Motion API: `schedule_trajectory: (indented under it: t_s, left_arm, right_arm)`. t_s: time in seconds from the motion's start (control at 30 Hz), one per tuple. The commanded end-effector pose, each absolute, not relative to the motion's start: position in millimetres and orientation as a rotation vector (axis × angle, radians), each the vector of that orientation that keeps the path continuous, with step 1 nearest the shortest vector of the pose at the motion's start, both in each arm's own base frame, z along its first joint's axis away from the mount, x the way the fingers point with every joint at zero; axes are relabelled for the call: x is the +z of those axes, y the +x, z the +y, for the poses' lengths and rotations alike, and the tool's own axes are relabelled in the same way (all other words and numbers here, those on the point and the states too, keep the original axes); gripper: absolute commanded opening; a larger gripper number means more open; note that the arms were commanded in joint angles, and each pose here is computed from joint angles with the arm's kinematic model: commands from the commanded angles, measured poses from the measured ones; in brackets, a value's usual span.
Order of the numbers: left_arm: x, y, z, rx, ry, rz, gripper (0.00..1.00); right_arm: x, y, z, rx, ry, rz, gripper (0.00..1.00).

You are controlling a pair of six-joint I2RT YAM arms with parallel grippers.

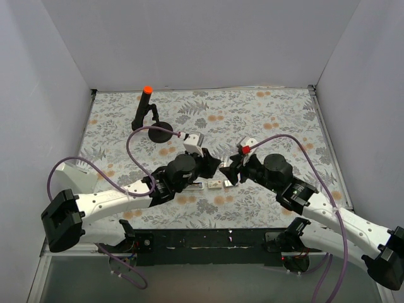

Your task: Load the staples into the stapler

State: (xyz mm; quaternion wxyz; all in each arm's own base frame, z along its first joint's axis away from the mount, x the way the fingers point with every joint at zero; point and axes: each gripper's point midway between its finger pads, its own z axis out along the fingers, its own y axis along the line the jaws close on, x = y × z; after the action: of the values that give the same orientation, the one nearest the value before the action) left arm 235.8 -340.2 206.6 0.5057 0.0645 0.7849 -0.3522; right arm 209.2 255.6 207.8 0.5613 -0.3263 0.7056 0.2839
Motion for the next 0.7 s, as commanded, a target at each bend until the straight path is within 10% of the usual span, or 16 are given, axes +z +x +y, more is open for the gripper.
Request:
schedule_trajectory:
  t_s: [0.0,0.67]
  left_arm:
    - [252.4,227.2,-329.0,-0.925,0.239,1.73,0.08]
    - [312.2,143.5,-343.9,-1.272,0.712,1.386,0.14]
  right_arm:
    - [254.3,192.8,259.8,0.777,-0.836,1.559,0.68]
    - [309.8,128.2,260.3,1.26,-1.173,1.214,0.66]
